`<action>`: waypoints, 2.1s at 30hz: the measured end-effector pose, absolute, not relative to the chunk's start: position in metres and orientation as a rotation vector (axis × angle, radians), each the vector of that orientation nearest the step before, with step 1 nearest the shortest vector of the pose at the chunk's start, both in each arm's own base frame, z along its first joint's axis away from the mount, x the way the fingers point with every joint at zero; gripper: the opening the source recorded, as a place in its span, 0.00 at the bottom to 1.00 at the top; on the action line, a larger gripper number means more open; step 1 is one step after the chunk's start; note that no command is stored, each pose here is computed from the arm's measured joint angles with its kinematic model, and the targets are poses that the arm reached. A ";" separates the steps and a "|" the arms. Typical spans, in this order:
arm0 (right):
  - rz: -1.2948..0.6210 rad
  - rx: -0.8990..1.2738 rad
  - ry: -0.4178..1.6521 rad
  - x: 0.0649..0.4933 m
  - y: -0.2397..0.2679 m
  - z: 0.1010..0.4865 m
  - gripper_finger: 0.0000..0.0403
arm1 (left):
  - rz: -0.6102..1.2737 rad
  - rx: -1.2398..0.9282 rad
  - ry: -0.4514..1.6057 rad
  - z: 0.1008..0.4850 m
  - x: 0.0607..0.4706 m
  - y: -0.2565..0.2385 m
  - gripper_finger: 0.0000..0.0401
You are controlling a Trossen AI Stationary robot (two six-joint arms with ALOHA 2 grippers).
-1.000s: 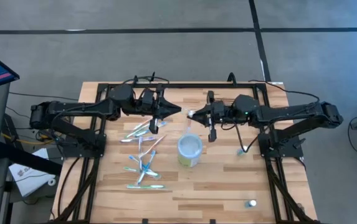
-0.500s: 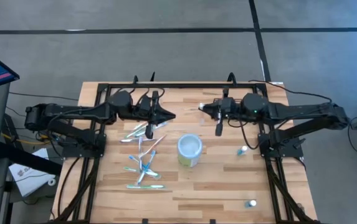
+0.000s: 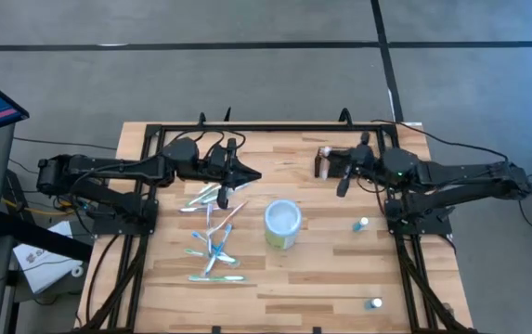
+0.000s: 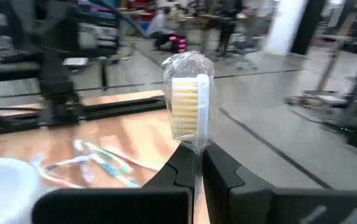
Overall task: Pick & Place toothbrushing station
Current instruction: Put the orange toothbrush into the wire organizer
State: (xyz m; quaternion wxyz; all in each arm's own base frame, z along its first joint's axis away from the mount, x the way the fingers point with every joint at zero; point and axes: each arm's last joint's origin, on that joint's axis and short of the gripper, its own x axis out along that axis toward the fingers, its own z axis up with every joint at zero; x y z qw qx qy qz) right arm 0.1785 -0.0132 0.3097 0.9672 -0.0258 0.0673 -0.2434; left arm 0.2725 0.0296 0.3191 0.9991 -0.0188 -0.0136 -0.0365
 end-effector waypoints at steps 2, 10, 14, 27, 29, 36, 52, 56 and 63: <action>-0.531 -0.045 0.117 0.170 -0.014 0.308 0.00 | -0.073 -0.038 -0.026 0.319 0.273 0.030 0.03; -0.709 -0.043 0.132 0.142 -0.019 0.288 0.00 | -0.073 -0.038 -0.023 0.319 0.273 0.030 0.03; -0.790 -0.043 0.135 0.132 -0.020 0.278 0.00 | -0.073 -0.038 -0.022 0.319 0.273 0.030 0.03; -1.027 -0.091 0.130 0.104 -0.028 0.262 0.00 | -0.074 -0.038 -0.021 0.318 0.273 0.030 0.03; -1.064 -0.103 0.135 0.102 -0.029 0.255 0.01 | -0.074 -0.038 -0.019 0.318 0.273 0.030 0.03; -1.122 -0.108 0.069 0.096 -0.034 0.243 0.00 | -0.074 -0.038 -0.019 0.318 0.273 0.030 0.03; -1.176 -0.117 0.038 0.094 -0.042 0.228 0.00 | -0.074 -0.028 -0.015 0.318 0.273 0.030 0.03; -1.156 -0.110 0.013 0.094 -0.044 0.230 0.01 | -0.074 -0.028 -0.015 0.318 0.273 0.030 0.03; -1.173 -0.100 0.011 0.094 -0.049 0.223 0.01 | -0.074 -0.028 -0.015 0.318 0.273 0.030 0.03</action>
